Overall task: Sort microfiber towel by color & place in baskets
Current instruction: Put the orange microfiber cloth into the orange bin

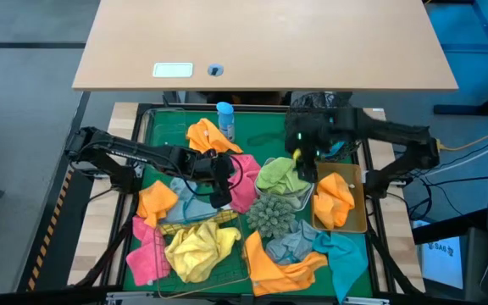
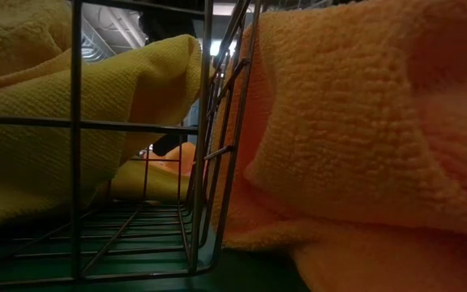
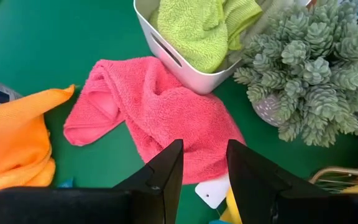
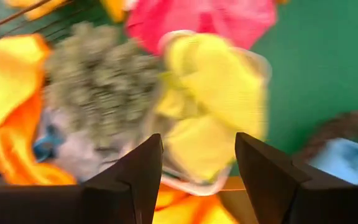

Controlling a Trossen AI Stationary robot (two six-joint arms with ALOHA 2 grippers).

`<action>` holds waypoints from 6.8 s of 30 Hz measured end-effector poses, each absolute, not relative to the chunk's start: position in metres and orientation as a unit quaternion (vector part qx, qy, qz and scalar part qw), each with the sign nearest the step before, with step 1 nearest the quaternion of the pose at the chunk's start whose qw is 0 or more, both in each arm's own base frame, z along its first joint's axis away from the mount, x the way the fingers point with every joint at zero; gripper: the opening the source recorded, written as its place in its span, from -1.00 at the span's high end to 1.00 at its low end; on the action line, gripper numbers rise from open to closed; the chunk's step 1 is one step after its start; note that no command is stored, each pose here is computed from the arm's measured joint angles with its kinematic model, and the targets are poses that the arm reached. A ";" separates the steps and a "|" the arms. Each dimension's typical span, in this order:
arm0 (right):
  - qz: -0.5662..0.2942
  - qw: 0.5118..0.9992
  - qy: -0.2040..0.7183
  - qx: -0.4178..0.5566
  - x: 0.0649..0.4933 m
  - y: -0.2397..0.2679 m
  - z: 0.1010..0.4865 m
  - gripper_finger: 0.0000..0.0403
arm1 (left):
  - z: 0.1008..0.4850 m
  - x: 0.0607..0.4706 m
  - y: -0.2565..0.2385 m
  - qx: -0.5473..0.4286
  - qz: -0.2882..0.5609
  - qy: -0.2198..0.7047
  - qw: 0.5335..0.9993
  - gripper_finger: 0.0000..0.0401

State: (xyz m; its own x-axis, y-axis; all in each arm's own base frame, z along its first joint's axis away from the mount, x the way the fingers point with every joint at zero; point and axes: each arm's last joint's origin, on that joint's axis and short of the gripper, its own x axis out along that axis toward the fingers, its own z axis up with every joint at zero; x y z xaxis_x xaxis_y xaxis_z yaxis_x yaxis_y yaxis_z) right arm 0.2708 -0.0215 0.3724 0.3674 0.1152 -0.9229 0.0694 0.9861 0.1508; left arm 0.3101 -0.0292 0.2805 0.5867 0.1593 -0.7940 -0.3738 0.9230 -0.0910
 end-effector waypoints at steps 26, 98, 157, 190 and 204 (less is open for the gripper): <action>0.157 0.844 0.509 0.067 0.243 0.188 0.312 0.00 | 0.280 0.310 -0.030 -0.126 0.151 0.429 0.882 0.41; 0.182 0.867 0.373 0.275 0.165 0.135 0.327 0.98 | 0.281 0.310 -0.034 -0.128 0.141 0.428 0.884 0.41; 0.089 0.899 0.345 0.253 0.063 0.044 0.285 0.99 | 0.282 0.312 -0.034 -0.157 0.152 0.412 0.885 0.41; -0.047 0.831 0.484 0.269 0.078 0.057 0.209 0.68 | 0.283 0.313 -0.034 -0.154 0.150 0.409 0.887 0.41; 0.009 0.797 0.528 0.292 0.066 0.053 0.257 0.23 | 0.283 0.313 -0.034 -0.154 0.150 0.409 0.887 0.41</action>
